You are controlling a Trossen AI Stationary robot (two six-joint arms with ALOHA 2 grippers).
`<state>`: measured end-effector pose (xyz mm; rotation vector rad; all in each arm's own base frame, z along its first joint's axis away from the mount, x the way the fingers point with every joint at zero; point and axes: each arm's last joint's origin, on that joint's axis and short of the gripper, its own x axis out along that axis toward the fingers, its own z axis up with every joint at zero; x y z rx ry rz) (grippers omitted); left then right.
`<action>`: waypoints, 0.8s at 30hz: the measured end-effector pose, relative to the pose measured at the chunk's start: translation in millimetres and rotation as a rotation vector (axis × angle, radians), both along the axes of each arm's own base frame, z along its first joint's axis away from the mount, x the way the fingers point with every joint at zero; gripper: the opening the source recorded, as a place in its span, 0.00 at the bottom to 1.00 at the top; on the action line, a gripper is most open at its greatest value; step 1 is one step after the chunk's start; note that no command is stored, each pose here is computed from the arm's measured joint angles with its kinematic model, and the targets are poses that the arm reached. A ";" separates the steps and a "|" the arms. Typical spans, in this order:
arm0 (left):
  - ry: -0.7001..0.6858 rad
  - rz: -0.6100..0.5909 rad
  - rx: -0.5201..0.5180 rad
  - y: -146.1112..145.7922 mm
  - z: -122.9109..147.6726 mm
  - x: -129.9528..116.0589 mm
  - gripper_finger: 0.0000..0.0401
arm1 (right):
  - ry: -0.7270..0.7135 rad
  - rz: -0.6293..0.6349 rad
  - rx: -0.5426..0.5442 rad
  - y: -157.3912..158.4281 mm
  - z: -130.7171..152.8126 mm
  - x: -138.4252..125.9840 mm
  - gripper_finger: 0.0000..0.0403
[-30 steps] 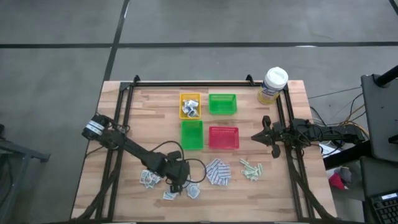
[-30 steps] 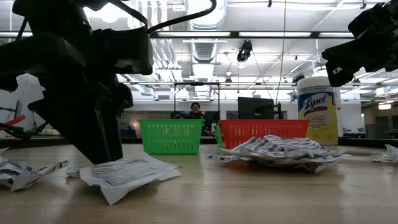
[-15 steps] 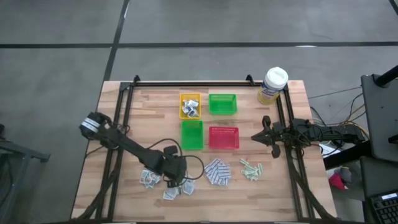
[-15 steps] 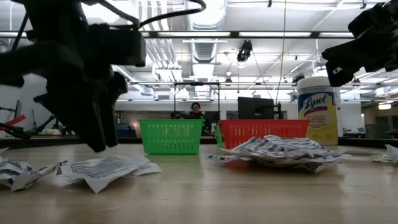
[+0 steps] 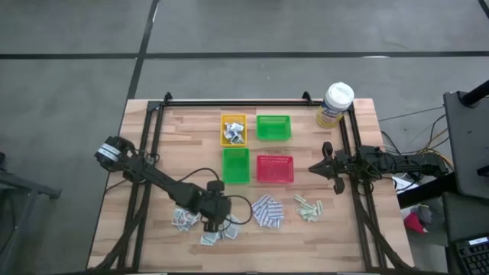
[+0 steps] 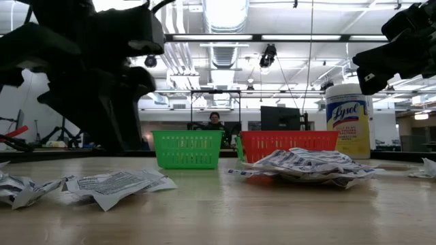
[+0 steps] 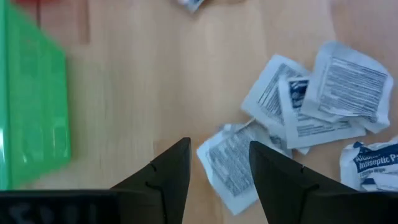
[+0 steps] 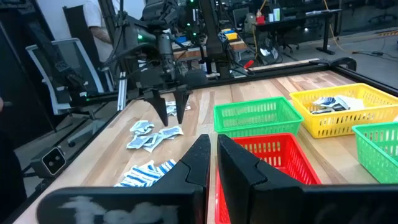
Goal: Pick & Place First Aid Supplies
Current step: Put the blue alcohol pad into the yellow bin
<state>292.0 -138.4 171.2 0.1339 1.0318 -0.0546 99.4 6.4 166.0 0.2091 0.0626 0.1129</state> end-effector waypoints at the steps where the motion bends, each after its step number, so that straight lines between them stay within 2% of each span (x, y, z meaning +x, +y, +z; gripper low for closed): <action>1: -0.010 -0.031 0.014 -0.2 -0.6 0.4 0.43 | 0.000 0.000 0.000 0.0 0.0 0.0 0.07; 8: -0.019 -0.255 0.143 1.9 -9.4 -2.6 0.43 | 0.000 0.000 0.000 0.0 0.0 0.0 0.07; 14: 0.003 -0.354 0.185 6.0 -14.1 -4.3 0.43 | 0.000 0.000 0.000 0.0 0.0 0.0 0.07; 24: 0.006 -0.430 0.117 13.5 -13.7 0.9 0.41 | 0.000 0.000 0.000 0.0 0.1 0.0 0.07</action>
